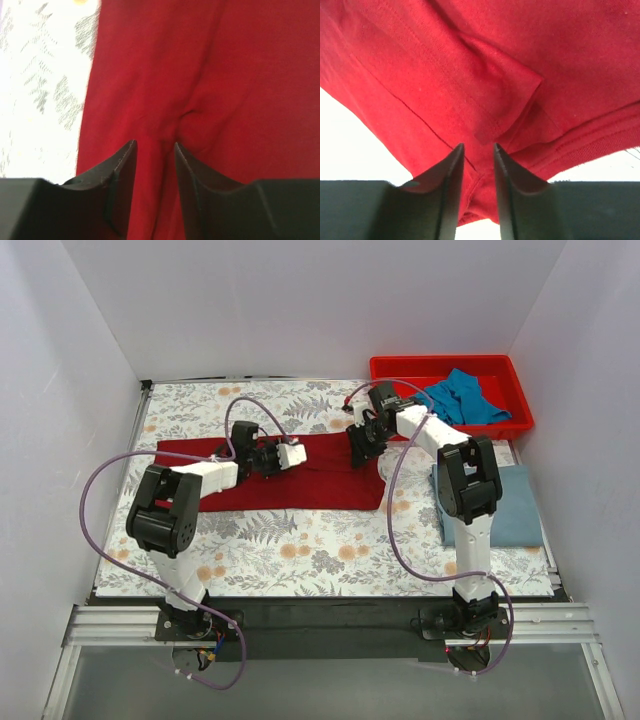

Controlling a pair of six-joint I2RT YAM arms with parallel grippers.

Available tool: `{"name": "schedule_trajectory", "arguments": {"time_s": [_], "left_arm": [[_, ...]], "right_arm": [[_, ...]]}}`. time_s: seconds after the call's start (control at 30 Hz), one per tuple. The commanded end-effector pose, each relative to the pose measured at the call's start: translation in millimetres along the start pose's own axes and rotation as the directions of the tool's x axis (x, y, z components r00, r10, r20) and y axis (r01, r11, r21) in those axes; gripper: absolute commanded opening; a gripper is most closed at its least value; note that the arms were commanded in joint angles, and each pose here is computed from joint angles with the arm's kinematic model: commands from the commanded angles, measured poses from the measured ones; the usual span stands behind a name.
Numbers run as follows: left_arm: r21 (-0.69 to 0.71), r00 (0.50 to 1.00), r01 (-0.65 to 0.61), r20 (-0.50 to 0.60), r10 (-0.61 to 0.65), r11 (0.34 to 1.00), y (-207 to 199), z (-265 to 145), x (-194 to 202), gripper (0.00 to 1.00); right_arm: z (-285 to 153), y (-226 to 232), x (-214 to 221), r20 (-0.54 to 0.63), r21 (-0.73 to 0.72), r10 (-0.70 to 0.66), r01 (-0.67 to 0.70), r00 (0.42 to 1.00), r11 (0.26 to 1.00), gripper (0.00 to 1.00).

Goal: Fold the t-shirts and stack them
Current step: Fold the tshirt

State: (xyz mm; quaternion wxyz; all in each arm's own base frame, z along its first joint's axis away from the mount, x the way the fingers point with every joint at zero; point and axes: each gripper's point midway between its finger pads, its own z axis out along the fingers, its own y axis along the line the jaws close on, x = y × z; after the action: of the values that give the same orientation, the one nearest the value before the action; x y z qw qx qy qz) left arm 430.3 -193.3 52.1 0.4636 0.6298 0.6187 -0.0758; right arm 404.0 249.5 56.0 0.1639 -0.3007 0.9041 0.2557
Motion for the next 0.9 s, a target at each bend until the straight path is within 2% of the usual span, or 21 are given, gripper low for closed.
{"name": "schedule_trajectory", "arguments": {"time_s": [0.0, 0.07, 0.13, 0.23, 0.3, 0.37, 0.4, 0.47, 0.63, 0.87], "left_arm": [[-0.091, 0.987, 0.158, 0.036, -0.155, 0.983, 55.1, -47.0, -34.6, 0.36], [-0.127, 0.958, 0.287, 0.029, -0.286, 0.949, 68.8, -69.5, -33.8, 0.37], [-0.182, 0.917, 0.385, -0.036, -0.398, 0.905, 76.0, -89.0, -23.2, 0.37], [-0.21, 0.8, 0.557, -0.124, -0.587, 0.804, 64.5, -110.6, 0.4, 0.36], [-0.205, 0.69, 0.678, -0.155, -0.707, 0.706, 50.8, -122.0, 14.3, 0.35], [-0.225, 0.603, 0.751, -0.15, -0.784, 0.62, 51.9, -140.0, 30.9, 0.34], [-0.251, 0.549, 0.788, -0.124, -0.826, 0.562, 56.1, -150.3, 37.6, 0.34], [-0.27, 0.488, 0.827, -0.088, -0.868, 0.493, 60.6, -167.6, 50.6, 0.33], [-0.321, 0.427, 0.848, -0.055, -0.903, 0.421, 62.5, -191.1, 68.6, 0.32], [-0.342, 0.392, 0.856, -0.06, -0.918, 0.388, 51.7, -206.2, 87.8, 0.32]], "right_arm": [[-49.1, 10.6, -29.3, 0.096, 0.068, -0.104, 0.097, 0.99, 0.993, 0.43], [-66.6, 17.6, -28.9, 0.115, 0.091, -0.144, 0.134, 0.983, 0.987, 0.51], [-74.7, 30.4, -21.2, 0.104, 0.1, -0.194, 0.184, 0.975, 0.978, 0.5], [-72.4, 48.8, -7.9, 0.048, 0.137, -0.271, 0.262, 0.961, 0.955, 0.4], [-61.0, 60.1, 5.7, -0.017, 0.161, -0.317, 0.316, 0.948, 0.935, 0.31], [-50.2, 69.6, 17.6, -0.071, 0.175, -0.352, 0.359, 0.933, 0.917, 0.22], [-43.3, 71.2, 22.8, -0.097, 0.178, -0.36, 0.372, 0.928, 0.911, 0.2], [-33.5, 75.6, 30.9, -0.144, 0.198, -0.386, 0.409, 0.911, 0.891, 0.19], [-6.1, 69.2, 38.8, -0.234, 0.23, -0.405, 0.455, 0.884, 0.86, 0.18], [20.9, 50.1, 32.7, -0.293, 0.267, -0.41, 0.486, 0.864, 0.832, 0.15]]}}
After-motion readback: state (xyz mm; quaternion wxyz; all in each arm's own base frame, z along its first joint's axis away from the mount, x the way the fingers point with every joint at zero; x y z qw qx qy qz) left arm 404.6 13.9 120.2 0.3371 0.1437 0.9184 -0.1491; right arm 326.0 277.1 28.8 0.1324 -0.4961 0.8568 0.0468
